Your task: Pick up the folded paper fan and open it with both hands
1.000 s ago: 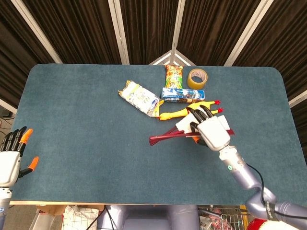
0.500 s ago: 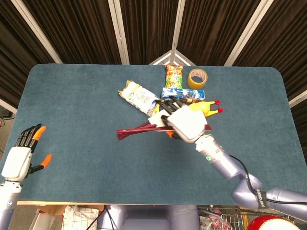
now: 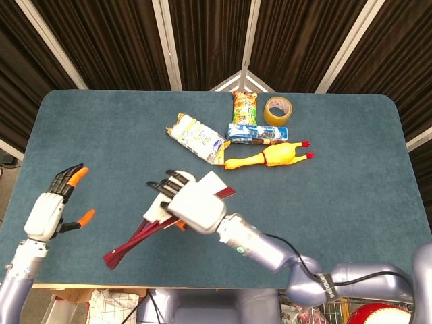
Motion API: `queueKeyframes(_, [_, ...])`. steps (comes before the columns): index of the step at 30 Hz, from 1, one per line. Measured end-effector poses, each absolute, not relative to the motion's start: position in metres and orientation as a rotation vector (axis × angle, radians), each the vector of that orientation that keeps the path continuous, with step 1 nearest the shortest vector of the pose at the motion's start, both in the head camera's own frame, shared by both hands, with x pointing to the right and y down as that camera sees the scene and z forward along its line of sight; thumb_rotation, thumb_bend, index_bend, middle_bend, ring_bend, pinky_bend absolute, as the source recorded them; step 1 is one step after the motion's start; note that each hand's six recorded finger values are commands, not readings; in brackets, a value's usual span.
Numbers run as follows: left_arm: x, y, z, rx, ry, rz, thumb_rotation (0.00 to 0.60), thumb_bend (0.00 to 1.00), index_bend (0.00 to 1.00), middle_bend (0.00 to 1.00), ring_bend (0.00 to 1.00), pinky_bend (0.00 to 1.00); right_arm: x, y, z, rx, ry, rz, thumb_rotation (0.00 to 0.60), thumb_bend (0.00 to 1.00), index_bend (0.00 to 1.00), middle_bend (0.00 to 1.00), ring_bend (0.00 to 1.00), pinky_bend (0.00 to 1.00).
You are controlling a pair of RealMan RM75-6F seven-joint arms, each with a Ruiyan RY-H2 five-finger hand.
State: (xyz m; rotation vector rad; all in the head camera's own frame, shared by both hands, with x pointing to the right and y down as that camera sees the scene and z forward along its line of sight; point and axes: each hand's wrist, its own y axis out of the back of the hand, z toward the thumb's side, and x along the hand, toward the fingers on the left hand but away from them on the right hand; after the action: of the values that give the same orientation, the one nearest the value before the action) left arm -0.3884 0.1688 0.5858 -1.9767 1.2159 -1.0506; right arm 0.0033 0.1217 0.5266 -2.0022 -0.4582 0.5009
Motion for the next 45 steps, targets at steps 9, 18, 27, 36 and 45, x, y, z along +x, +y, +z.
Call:
queueKeyframes(9, [-0.360, 0.178, 0.590, -2.117, 1.157, -0.988, 0.600, 0.41, 0.09, 0.00, 0.00, 0.00, -0.026, 0.131, 0.526, -2.030, -0.470, 0.487, 0.600, 0.51, 0.73, 0.16, 0.22, 0.15])
queueKeyframes(18, [-0.342, 0.187, 0.604, -2.188, 1.095, -0.986, 0.600, 0.38, 0.11, 0.00, 0.00, 0.00, -0.025, 0.124, 0.522, -2.030, -0.520, 0.499, 0.600, 0.51, 0.73, 0.16, 0.22, 0.15])
queueKeyframes(27, [-0.326, 0.184, 0.613, -2.195, 1.121, -0.943, 0.600, 0.38, 0.22, 0.00, 0.00, 0.00, -0.023, 0.125, 0.511, -2.054, -0.548, 0.471, 0.600, 0.51, 0.75, 0.16, 0.22, 0.15])
queueKeyframes(36, [-0.305, 0.170, 0.614, -2.214, 1.196, -0.833, 0.600, 0.43, 0.31, 0.04, 0.00, 0.00, -0.023, 0.131, 0.505, -2.066, -0.539, 0.455, 0.600, 0.51, 0.75, 0.16, 0.22, 0.16])
queueKeyframes(45, [-0.296, 0.169, 0.619, -2.208, 1.179, -0.828, 0.600, 0.48, 0.43, 0.11, 0.00, 0.00, -0.018, 0.130, 0.505, -2.080, -0.551, 0.462, 0.600, 0.51, 0.75, 0.16, 0.22, 0.16])
